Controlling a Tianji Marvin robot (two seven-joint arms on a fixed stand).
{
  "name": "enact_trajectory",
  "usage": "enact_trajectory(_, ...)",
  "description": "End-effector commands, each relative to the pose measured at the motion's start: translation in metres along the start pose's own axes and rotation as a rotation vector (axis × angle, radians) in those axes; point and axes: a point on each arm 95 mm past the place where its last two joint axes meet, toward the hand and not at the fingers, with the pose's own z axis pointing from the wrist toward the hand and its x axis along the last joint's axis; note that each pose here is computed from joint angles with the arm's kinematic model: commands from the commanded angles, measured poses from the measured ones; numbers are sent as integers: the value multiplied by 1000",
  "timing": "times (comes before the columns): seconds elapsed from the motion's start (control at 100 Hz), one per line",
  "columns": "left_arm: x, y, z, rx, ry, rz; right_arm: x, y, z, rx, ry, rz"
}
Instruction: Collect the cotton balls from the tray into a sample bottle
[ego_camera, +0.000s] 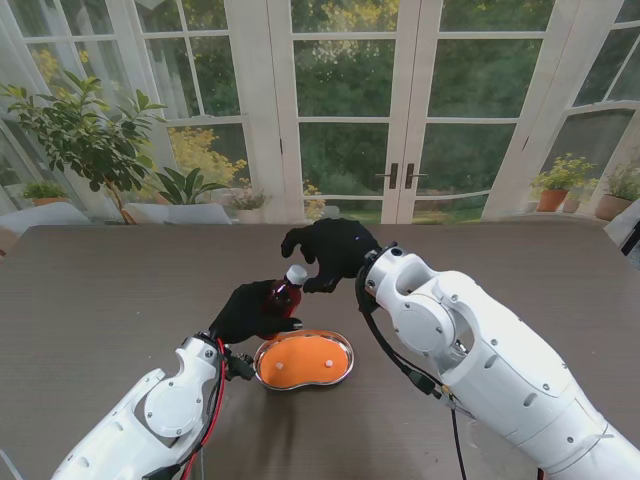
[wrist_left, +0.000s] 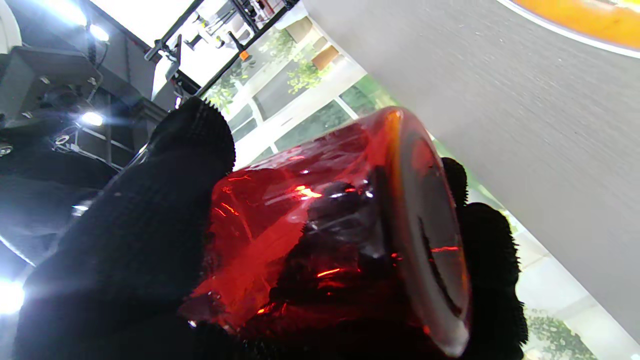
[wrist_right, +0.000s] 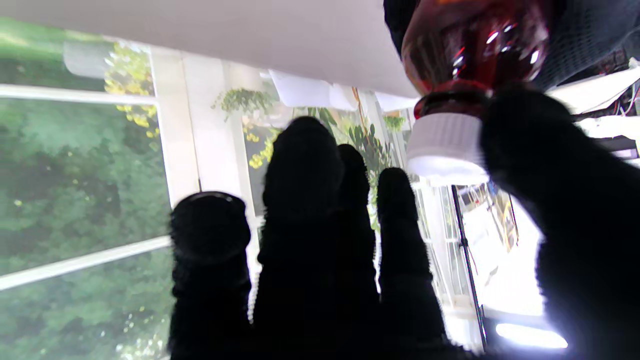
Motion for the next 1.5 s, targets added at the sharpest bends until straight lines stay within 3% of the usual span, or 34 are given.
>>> enact_trajectory(0.0, 2, 2, 0, -17, 1, -3, 2, 5, -3, 8, 4, 14)
enact_trajectory(0.21, 2, 3, 0, -19, 1, -4, 0, 7, -6, 36, -36, 44)
enact_trajectory(0.5, 2, 2, -1, -20, 0, -4, 2, 0, -1, 29, -93, -21)
enact_trajectory(1.49, 1, 3, -2, -24, -8, -6, 8, -3, 5, -25, 13, -17)
